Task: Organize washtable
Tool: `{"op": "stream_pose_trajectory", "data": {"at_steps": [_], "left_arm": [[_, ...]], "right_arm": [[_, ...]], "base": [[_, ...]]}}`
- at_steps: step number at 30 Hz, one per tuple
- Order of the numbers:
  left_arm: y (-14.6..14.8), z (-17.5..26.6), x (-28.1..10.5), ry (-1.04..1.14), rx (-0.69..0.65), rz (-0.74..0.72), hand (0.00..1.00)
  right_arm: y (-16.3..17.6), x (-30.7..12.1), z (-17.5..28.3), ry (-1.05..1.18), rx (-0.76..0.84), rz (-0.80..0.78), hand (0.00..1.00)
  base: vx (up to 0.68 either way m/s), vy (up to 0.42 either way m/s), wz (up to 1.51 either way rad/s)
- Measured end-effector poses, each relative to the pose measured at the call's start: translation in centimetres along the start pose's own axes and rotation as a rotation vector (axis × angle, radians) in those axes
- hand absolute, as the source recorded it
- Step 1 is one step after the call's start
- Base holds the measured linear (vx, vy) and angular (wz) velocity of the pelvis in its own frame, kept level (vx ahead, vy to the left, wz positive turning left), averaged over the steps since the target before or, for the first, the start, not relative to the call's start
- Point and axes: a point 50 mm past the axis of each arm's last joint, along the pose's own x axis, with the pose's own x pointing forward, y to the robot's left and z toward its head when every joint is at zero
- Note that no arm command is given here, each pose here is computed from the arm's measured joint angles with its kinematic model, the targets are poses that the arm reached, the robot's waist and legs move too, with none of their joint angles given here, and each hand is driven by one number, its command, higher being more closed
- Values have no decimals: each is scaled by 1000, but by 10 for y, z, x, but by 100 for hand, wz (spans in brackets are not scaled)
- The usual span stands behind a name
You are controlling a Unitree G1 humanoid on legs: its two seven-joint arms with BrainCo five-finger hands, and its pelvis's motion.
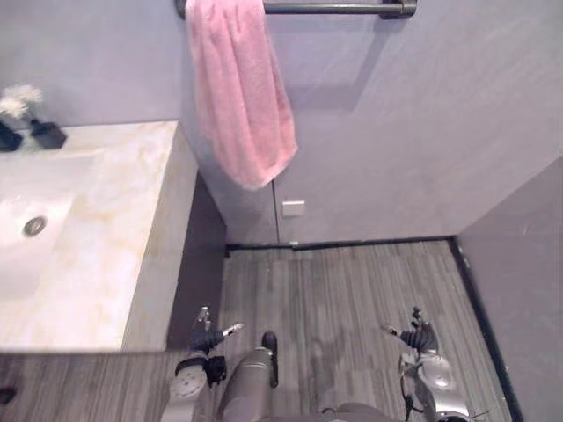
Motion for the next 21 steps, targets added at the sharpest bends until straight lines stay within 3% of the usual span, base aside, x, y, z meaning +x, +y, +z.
{"op": "stream_pose_trajectory", "data": {"at_steps": [6, 12, 15, 21], "left_arm": [[6, -3, 0, 14, 24, 15, 0], [18, -11, -3, 49, 44, 53, 0], [8, -27, -12, 104, 0, 55, 0], [-3, -18, -13, 55, -61, 51, 0]], "right_arm": [[10, -8, -14, 46, -5, 32, 0], [19, -9, -14, 51, 12, 46, 0], [13, -11, -23, 81, 7, 32, 0], [13, -15, -20, 49, 37, 27, 0]], "base": [[431, 104, 10], [318, -84, 32], [315, -177, 22], [196, -116, 18]]}}
